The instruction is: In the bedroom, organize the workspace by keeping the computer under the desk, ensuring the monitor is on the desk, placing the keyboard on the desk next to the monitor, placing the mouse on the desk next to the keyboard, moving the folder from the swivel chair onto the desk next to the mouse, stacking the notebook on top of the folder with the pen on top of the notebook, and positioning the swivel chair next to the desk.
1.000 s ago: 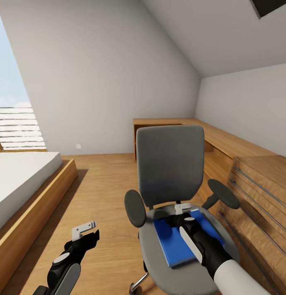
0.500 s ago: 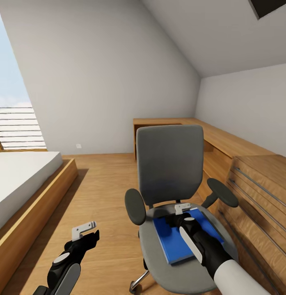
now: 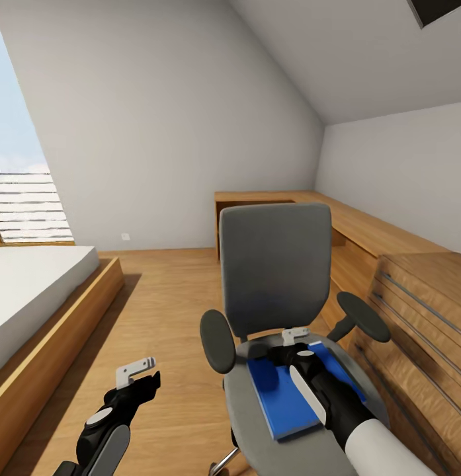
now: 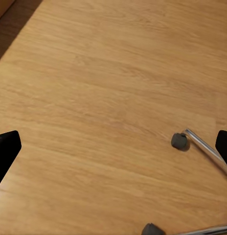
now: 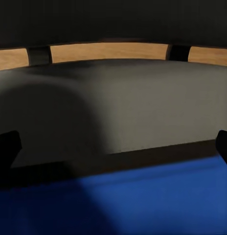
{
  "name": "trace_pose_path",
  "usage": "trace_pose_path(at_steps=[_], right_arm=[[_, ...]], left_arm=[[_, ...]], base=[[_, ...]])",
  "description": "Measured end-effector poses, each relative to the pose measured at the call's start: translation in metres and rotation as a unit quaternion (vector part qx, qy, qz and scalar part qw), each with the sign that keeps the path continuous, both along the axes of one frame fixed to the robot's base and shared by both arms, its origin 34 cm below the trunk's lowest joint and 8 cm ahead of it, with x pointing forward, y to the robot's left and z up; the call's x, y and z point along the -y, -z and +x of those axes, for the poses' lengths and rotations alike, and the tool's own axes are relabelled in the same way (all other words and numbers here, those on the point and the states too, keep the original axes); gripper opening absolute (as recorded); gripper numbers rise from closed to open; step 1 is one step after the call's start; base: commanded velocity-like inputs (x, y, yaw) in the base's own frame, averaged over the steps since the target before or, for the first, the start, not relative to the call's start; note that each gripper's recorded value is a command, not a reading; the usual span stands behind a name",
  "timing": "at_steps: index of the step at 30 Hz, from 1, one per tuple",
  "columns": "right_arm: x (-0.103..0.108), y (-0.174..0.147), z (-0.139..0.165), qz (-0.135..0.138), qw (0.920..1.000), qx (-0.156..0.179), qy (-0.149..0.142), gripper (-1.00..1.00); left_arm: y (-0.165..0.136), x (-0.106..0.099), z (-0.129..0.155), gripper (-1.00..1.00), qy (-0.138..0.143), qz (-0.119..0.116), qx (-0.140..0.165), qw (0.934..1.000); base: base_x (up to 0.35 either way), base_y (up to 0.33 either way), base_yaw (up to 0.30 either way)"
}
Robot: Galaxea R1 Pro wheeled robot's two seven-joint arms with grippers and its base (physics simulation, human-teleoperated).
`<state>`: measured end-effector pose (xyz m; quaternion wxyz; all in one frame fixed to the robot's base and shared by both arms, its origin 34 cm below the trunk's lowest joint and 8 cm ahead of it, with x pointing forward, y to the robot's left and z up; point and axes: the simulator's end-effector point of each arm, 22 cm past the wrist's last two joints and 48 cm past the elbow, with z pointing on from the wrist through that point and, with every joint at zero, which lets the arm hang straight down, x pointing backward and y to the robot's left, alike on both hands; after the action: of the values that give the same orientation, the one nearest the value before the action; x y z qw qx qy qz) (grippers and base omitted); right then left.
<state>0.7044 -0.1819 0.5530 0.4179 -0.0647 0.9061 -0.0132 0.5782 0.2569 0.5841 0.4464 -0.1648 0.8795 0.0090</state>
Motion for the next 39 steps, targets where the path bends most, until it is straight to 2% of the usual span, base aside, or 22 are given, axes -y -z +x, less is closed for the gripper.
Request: trace_pose_path(at_steps=[14, 30, 39], right_arm=[[-0.002, -0.0011, 0.0003, 0.001, 1.0, 0.002, -0.003, 1.0], [-0.0049, -0.0018, 0.0003, 0.0, 1.0, 0.003, -0.006, 1.0], [-0.0064, 0.0013, -0.0002, 0.0, 1.0, 0.001, -0.007, 1.0]], left_arm=[[0.0003, -0.0001, -0.0001, 1.0, 0.0, 0.0, 0.0, 1.0], [0.0007, -0.0003, -0.0002, 1.0, 0.0, 0.0, -0.001, 1.0], [0.0032, -0.0004, -0.0004, 1.0, 0.0, 0.0, -0.004, 1.0]], base=[[0.113, 0.0, 0.0], [0.005, 0.0, 0.001], [0.0, 0.0, 0.109]])
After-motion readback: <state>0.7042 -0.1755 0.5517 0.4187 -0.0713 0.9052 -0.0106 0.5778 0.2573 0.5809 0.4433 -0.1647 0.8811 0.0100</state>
